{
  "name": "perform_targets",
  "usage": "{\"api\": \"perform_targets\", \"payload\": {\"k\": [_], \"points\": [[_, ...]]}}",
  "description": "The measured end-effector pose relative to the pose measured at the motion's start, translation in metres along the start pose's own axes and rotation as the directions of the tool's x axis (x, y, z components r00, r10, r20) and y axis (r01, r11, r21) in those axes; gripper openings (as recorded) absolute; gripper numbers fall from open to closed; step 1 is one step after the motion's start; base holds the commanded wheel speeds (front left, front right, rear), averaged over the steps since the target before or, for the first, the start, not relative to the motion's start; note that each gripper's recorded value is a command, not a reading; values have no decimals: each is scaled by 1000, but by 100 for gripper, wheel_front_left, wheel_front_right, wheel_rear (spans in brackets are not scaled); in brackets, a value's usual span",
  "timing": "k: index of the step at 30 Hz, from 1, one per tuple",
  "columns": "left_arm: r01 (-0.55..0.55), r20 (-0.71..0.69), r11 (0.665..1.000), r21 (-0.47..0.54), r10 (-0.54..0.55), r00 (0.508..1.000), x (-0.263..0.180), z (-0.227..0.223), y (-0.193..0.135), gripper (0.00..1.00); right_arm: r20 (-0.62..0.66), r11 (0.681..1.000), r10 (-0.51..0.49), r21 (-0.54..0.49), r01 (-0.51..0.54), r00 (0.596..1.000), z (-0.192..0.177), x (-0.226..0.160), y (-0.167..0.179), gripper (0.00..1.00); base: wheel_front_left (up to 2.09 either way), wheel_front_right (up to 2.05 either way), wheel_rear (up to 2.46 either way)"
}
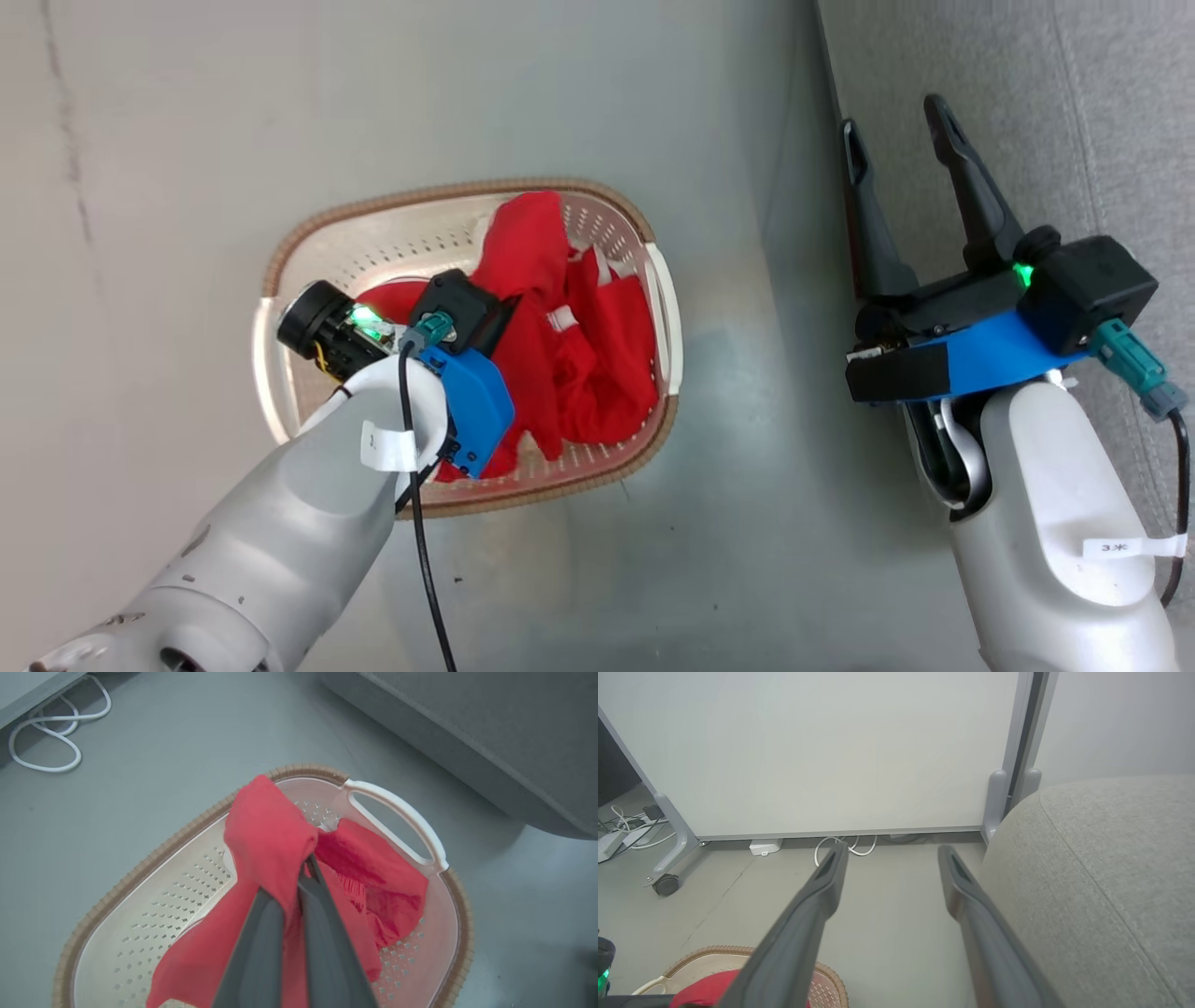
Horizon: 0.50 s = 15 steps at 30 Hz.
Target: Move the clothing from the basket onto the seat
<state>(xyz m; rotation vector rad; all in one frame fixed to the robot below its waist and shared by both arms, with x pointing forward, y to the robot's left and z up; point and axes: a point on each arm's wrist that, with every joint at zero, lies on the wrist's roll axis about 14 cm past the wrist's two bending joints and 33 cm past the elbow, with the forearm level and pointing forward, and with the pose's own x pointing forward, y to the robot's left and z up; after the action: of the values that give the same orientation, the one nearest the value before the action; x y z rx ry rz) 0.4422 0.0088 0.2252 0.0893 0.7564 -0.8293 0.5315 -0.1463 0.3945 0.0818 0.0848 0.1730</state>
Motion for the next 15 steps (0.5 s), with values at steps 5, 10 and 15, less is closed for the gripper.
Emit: {"api": "perform_targets", "payload": {"k": [5, 10, 15], "points": [[-37, 112, 999, 4, 36, 993, -22, 38, -1, 0, 27, 1000, 8, -1, -8, 1000, 19, -9, 7, 100, 0, 0, 0], [-77, 240, 997, 6, 73, 968, -46, 79, -6, 0, 51, 1000, 12, -3, -12, 999, 37, -21, 13, 100, 0, 0, 0], [-118, 357, 993, 3, 109, 928, -73, 115, -9, 0, 75, 1000, 14, -4, -14, 997, 53, -33, 18, 100, 0, 0, 0]]}}
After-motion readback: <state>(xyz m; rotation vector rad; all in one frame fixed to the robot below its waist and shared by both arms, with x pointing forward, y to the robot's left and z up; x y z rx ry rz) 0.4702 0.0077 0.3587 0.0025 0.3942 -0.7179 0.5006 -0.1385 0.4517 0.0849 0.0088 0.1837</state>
